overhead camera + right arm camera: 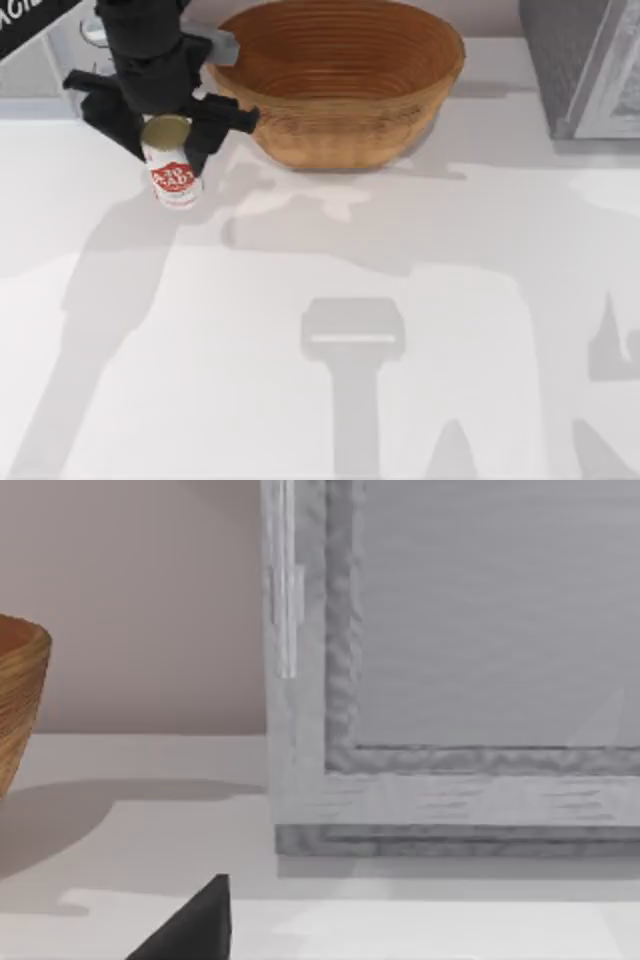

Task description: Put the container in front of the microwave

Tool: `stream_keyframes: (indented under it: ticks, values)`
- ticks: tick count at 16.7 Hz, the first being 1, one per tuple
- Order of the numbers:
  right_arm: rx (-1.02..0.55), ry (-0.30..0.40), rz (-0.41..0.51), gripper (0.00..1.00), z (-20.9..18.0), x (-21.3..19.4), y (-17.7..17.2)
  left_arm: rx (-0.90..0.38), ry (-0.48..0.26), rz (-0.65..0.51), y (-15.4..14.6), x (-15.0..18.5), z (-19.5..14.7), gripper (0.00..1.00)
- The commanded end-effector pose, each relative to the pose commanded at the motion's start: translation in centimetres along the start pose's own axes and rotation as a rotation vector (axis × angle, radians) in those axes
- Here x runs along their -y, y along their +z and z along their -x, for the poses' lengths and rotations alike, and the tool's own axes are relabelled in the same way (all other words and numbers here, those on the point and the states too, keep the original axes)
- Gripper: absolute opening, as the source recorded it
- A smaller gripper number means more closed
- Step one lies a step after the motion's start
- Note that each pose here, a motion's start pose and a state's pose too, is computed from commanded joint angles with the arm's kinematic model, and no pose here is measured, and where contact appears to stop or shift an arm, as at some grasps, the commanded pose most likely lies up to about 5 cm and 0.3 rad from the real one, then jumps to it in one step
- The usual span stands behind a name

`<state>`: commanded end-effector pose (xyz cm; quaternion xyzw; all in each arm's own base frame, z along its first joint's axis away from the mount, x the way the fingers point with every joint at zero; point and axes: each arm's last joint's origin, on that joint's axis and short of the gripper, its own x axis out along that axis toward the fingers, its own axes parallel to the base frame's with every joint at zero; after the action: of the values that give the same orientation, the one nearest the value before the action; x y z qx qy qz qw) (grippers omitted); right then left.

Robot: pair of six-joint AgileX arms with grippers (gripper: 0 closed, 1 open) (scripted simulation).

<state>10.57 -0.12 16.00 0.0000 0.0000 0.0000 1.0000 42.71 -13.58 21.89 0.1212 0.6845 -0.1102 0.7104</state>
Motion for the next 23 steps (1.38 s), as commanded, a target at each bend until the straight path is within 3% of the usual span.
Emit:
stream_keyframes:
  ticks: [4, 8, 21, 23]
  values:
    - [0.0, 0.0, 0.0, 1.0, 0.0, 0.0, 0.0, -0.03, -0.002, 0.192, -3.0, -9.1, -1.0, 0.0]
    - [0.0, 0.0, 0.0, 1.0, 0.0, 0.0, 0.0, -0.039, -0.008, 0.303, -5.4, -13.7, -1.4, 0.0]
    - [0.0, 0.0, 0.0, 1.0, 0.0, 0.0, 0.0, -0.039, -0.009, 0.308, -5.6, -13.9, -2.2, 0.0]
    - [0.0, 0.0, 0.0, 1.0, 0.0, 0.0, 0.0, -0.039, -0.009, 0.308, -5.6, -13.9, -2.2, 0.15]
